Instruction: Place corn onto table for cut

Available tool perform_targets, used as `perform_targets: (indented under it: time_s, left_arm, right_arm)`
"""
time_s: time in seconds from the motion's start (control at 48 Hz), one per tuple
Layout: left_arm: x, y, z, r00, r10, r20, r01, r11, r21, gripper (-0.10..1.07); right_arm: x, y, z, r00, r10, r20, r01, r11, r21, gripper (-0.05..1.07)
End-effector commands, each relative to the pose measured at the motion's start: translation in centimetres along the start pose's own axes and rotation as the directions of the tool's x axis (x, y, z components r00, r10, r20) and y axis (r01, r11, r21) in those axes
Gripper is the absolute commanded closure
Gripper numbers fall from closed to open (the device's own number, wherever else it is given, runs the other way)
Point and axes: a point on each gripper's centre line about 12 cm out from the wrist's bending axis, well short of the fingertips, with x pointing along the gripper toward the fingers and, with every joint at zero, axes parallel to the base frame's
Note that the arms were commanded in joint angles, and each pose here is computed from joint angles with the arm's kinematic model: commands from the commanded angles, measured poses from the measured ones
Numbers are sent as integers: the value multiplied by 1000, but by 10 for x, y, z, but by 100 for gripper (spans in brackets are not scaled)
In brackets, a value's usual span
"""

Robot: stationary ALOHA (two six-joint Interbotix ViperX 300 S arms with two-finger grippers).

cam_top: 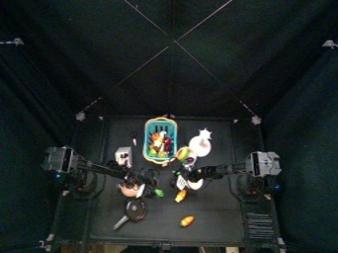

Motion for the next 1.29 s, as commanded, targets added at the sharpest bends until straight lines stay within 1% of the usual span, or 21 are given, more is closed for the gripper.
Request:
perform_targets:
  time_s: [0.0, 0.083, 0.292, 0.333, 0.417, 0.5, 0.604, 0.646, 0.75, 0.833, 0.979, 1.125, 1.271]
  left_arm:
    - [-1, -1, 7, 1000, -4, 20, 4, 1000, 2, 11]
    - [-2, -2, 4, 1000, -4, 15, 4, 1000, 1, 11]
    - [-2, -1, 2, 1000, -2, 11, 2, 1000, -4, 11]
    - [-2, -1, 3, 1000, -3, 13, 3, 1000, -3, 11]
    - [-2, -1, 2, 1000, -1, 10, 1, 1000, -4, 11]
    - [-2, -1, 2, 1000, 0, 11, 0, 1000, -3, 11]
    - [-2, 0, 2, 1000, 1, 9, 0, 1000, -5, 11]
    - [-2, -1, 2, 1000, 0, 11, 0, 1000, -5, 11]
    - [-2, 0, 3, 1000, 2, 11, -1, 1000, -4, 11]
    - [-2, 1, 3, 1000, 3, 13, -2, 1000, -4, 11]
    - [-2, 2, 1, 1000, 14, 2, -14, 1000, -10, 11]
    - [-3, 4, -1, 1000, 29, -4, -29, 999, -15, 11]
    - [-3, 4, 0, 1000, 28, -2, -28, 999, -14, 11]
  right_arm:
    - [-20, 19, 10, 998, 34, 55, -34, 999, -3, 7]
    - [-30, 33, -3, 997, 69, 42, -69, 997, 15, 7]
    - [-53, 60, -49, 990, 135, -30, -132, 989, 67, 13]
    - [-57, 65, -59, 989, 138, -47, -134, 988, 74, 16]
    - [-63, 71, -72, 989, 134, -67, -129, 988, 83, 22]
    - [-71, 75, -85, 987, 134, -87, -126, 987, 95, 30]
    - [-78, 77, -102, 983, 139, -122, -122, 983, 136, 40]
    - [-79, 77, -112, 979, 140, -149, -116, 981, 155, 45]
    - [-79, 71, -128, 975, 116, -189, -77, 977, 199, 53]
    - [-77, 65, -134, 975, 86, -207, -39, 974, 225, 58]
    - [-73, 56, -137, 976, 16, -218, 33, 975, 220, 64]
    - [-73, 52, -135, 977, -35, -212, 80, 975, 206, 64]
    - [-68, 46, -131, 974, -88, -207, 130, 972, 197, 64]
